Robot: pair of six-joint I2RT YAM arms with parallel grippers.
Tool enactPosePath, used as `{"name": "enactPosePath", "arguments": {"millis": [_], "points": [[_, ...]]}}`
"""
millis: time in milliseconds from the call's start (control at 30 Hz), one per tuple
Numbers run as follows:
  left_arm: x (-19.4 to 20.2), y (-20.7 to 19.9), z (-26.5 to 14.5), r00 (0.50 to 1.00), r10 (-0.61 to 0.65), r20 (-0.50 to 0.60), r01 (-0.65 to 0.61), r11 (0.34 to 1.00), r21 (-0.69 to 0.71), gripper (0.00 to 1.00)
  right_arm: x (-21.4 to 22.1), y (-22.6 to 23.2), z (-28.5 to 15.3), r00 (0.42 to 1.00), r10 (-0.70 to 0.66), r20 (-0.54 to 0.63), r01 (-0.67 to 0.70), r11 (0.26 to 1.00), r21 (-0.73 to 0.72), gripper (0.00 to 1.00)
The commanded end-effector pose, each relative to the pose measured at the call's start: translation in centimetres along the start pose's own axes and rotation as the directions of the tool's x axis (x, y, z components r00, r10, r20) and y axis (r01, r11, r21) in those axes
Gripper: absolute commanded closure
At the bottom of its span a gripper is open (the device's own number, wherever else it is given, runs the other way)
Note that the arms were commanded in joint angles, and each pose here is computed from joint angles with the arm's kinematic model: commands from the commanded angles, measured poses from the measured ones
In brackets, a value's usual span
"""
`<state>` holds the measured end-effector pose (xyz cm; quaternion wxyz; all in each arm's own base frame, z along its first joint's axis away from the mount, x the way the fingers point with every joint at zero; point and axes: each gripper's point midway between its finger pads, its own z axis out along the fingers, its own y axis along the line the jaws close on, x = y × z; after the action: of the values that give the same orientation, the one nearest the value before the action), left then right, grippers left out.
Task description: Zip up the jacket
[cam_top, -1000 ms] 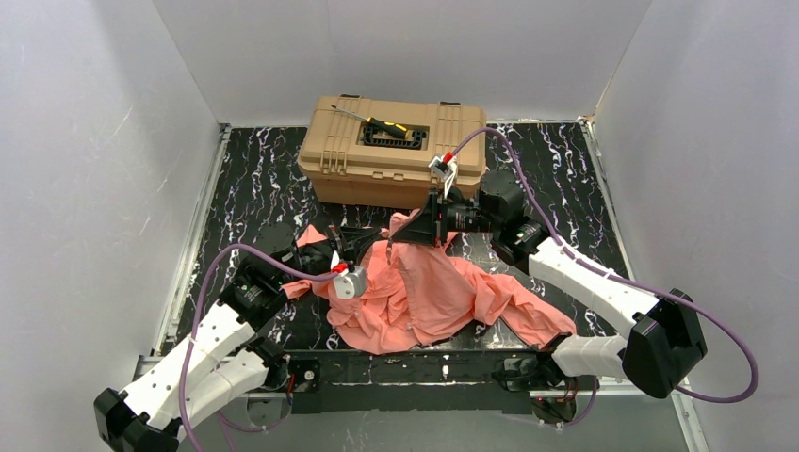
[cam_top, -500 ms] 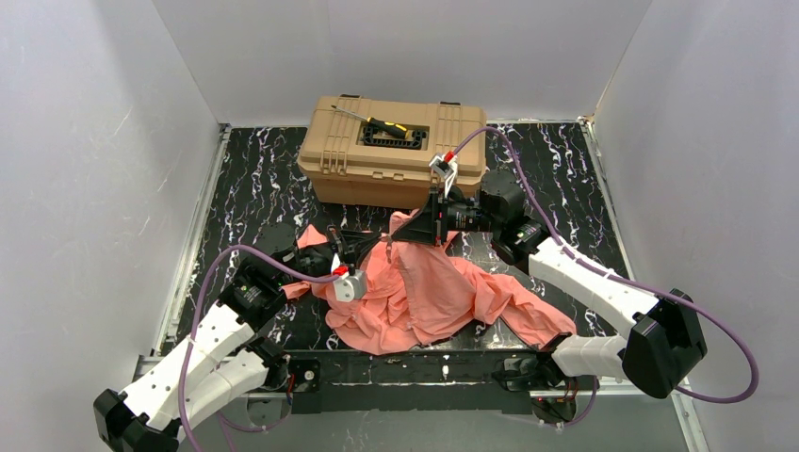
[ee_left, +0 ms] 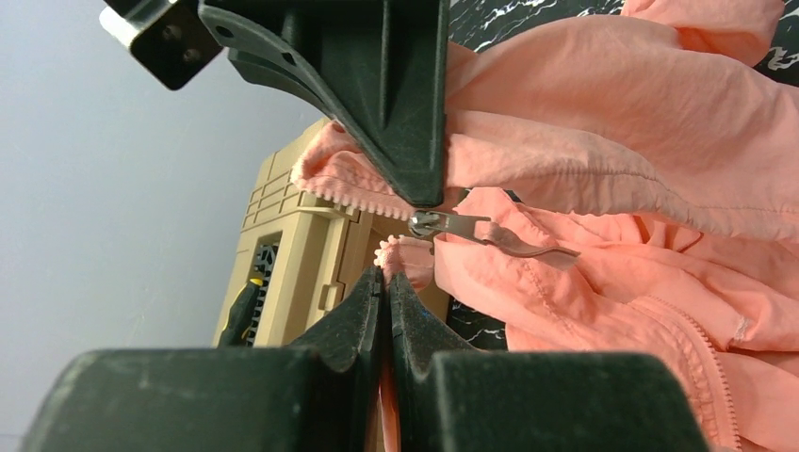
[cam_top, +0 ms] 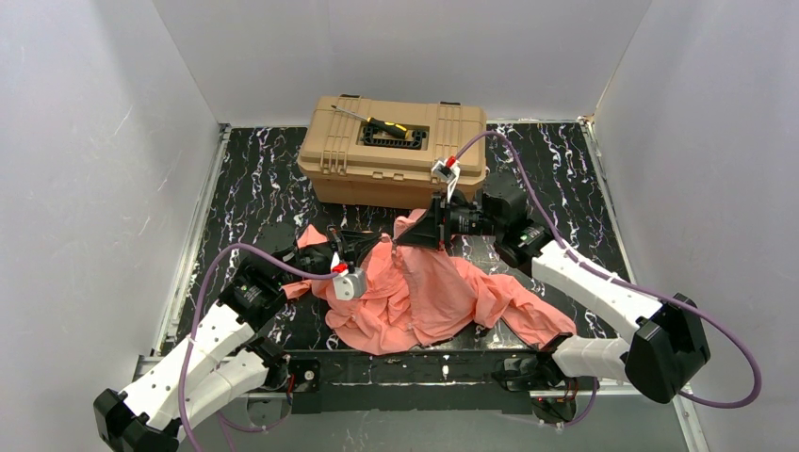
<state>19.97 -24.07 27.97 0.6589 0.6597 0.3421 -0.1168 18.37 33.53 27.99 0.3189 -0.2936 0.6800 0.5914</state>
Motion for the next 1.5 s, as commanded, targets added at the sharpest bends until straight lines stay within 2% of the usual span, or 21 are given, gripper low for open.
{"name": "enactPosePath", "arguments": {"millis": [0, 233, 700, 867, 1200, 1467], "points": [[-1.6, 1.6, -0.1, 0.999, 0.007, 0.044, -0.005, 0.999, -0.033, 1.0, -0.2, 0.2, -0.4, 0.999, -0.038, 0.01, 0.038, 0.999, -0.002, 0.99], [-1.7, 1.3, 0.0, 0.999, -0.006, 0.053, 0.007, 1.0, -0.022, 1.0, -0.7, 0.5, 0.1, 0.999, -0.04, 0.006, 0.04, 0.999, -0.036, 0.99], [0.0, 1.4, 0.0, 1.0, -0.017, -0.018, 0.016, 0.999, -0.051, 1.0, -0.5, 1.2, 0.6, 0.999, -0.032, 0.001, 0.032, 0.996, -0.084, 0.99], [0.0, 1.3, 0.0, 1.0, -0.015, -0.013, 0.014, 0.999, -0.049, 1.0, -0.5, 1.3, 0.7, 1.0, -0.024, 0.0, 0.024, 0.995, -0.094, 0.99], [-0.1, 1.5, -0.1, 1.0, -0.01, -0.014, 0.009, 0.998, -0.059, 1.0, -0.1, 0.8, 1.1, 1.0, -0.016, -0.009, 0.015, 0.997, -0.077, 0.99], [-0.2, 1.4, -0.2, 1.0, -0.013, -0.01, 0.012, 0.998, -0.056, 1.0, -0.8, 0.5, 1.2, 0.999, -0.016, 0.028, 0.018, 0.998, -0.056, 0.99]]}}
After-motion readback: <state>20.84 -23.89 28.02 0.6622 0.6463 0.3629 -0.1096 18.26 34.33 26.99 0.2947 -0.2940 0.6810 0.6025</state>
